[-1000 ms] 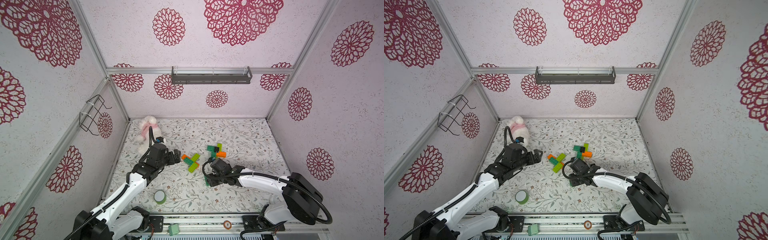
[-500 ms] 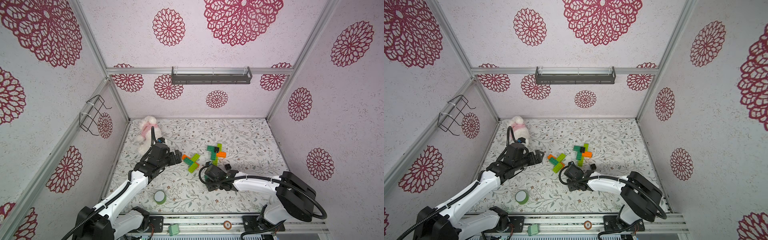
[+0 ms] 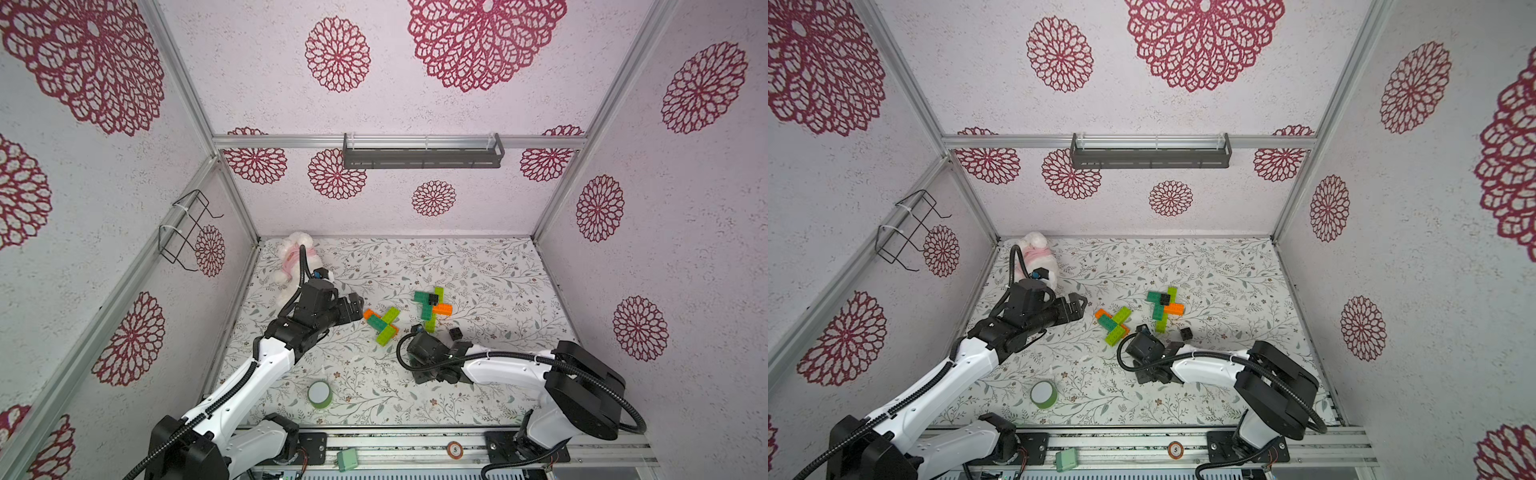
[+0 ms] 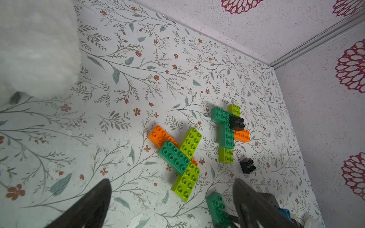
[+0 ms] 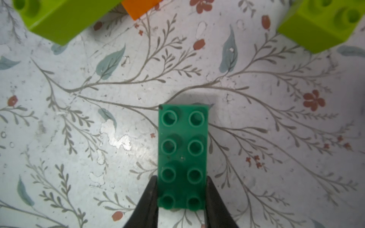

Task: Assemble a small pinwheel with lego
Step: Pick up the lego brick from the center of the board, then assemble the lego brick with the lego brick, then pick up the lego brick from the center of the board.

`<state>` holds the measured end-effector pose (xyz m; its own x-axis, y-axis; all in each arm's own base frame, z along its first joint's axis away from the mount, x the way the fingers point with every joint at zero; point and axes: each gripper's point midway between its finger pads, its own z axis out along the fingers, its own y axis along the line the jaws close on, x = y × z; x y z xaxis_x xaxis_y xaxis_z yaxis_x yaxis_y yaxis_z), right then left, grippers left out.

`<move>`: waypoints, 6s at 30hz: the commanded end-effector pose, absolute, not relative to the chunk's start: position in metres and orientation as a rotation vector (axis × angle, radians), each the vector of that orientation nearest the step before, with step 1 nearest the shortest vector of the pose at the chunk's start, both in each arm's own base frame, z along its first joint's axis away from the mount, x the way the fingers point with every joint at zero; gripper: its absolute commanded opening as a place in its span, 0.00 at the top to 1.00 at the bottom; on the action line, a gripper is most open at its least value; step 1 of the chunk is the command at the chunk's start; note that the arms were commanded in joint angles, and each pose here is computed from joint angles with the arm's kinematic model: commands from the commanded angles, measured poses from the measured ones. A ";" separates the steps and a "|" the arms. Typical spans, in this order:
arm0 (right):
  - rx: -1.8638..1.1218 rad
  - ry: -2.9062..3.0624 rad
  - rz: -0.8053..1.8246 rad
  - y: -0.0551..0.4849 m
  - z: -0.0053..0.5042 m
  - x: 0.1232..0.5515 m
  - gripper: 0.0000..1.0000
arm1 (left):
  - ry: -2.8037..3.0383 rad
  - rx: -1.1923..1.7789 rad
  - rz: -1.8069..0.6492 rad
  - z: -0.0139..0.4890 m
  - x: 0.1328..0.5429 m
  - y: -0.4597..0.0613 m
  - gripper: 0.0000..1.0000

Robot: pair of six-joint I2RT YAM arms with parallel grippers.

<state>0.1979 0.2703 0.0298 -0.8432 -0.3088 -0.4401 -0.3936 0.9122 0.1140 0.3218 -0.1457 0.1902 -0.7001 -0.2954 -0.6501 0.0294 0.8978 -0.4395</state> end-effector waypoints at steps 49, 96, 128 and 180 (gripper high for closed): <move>-0.898 2.524 0.329 0.316 0.048 0.295 0.90 | 2.487 -0.008 -1.001 0.151 0.321 -0.227 0.58; -1.234 2.578 0.234 0.331 0.049 0.296 0.90 | 2.467 -0.329 -1.282 0.081 0.344 -0.273 0.90; -1.266 2.598 0.234 0.333 0.046 0.294 0.87 | 2.787 -0.687 -0.717 -0.038 0.303 -0.209 0.97; -0.254 2.683 0.122 0.146 0.057 0.319 0.44 | 2.259 -0.152 -0.774 0.189 0.286 -0.179 0.03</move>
<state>0.3086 0.1454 0.0552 -0.9028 -0.1482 -0.4037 -0.1910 0.9793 0.0676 0.2910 -0.1977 0.2127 -0.7187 -0.3648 -0.5920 0.1601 0.7417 -0.6513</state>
